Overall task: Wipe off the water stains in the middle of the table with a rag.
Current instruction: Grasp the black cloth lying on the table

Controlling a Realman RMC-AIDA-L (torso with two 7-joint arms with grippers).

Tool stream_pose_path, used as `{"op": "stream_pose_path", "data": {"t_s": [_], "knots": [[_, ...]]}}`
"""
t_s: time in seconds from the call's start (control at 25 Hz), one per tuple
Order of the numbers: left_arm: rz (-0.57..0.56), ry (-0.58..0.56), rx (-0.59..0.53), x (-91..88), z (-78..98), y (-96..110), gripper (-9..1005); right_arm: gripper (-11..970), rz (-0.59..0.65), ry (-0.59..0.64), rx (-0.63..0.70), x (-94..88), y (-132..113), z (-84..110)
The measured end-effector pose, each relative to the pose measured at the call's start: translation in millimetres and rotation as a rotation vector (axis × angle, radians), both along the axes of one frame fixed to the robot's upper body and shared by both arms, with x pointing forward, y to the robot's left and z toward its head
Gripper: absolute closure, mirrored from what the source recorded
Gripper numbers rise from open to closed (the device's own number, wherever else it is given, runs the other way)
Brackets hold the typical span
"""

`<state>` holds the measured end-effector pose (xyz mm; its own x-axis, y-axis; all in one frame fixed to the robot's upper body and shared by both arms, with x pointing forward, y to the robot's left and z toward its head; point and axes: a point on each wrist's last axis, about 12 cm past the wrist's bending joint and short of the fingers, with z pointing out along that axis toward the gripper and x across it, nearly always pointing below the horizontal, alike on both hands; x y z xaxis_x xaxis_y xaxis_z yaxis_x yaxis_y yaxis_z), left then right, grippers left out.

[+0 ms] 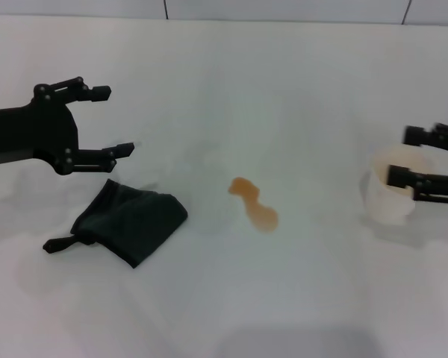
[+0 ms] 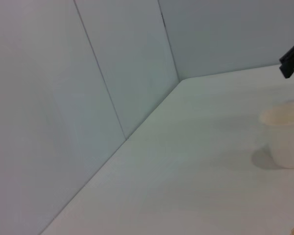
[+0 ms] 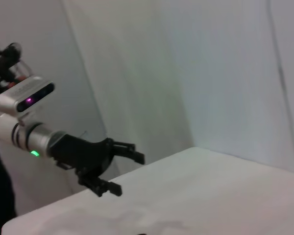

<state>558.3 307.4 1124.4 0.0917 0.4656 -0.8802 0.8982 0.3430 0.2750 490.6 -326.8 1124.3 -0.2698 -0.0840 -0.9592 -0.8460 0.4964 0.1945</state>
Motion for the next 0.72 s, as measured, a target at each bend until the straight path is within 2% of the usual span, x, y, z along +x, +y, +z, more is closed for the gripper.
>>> {"op": "stream_pose_path", "data": {"t_s": [0.16, 0.36, 0.48, 0.72], "knots": [[0.006, -0.003, -0.002, 0.6, 0.1, 0.8, 187, 116, 0.051, -0.001, -0.065, 17.4, 16.7, 7.3], [0.015, -0.007, -0.001, 1.6, 0.0, 1.4, 188, 116, 0.085, 0.011, -0.223, 33.0, 35.5, 12.2], [0.016, -0.008, -0.001, 1.8, 0.4, 1.5, 189, 117, 0.096, 0.001, -0.256, 35.7, 39.9, 19.5], [0.016, -0.011, -0.001, 2.1, 1.3, 1.4, 190, 118, 0.101, -0.02, -0.239, 32.7, 38.5, 28.4]]}}
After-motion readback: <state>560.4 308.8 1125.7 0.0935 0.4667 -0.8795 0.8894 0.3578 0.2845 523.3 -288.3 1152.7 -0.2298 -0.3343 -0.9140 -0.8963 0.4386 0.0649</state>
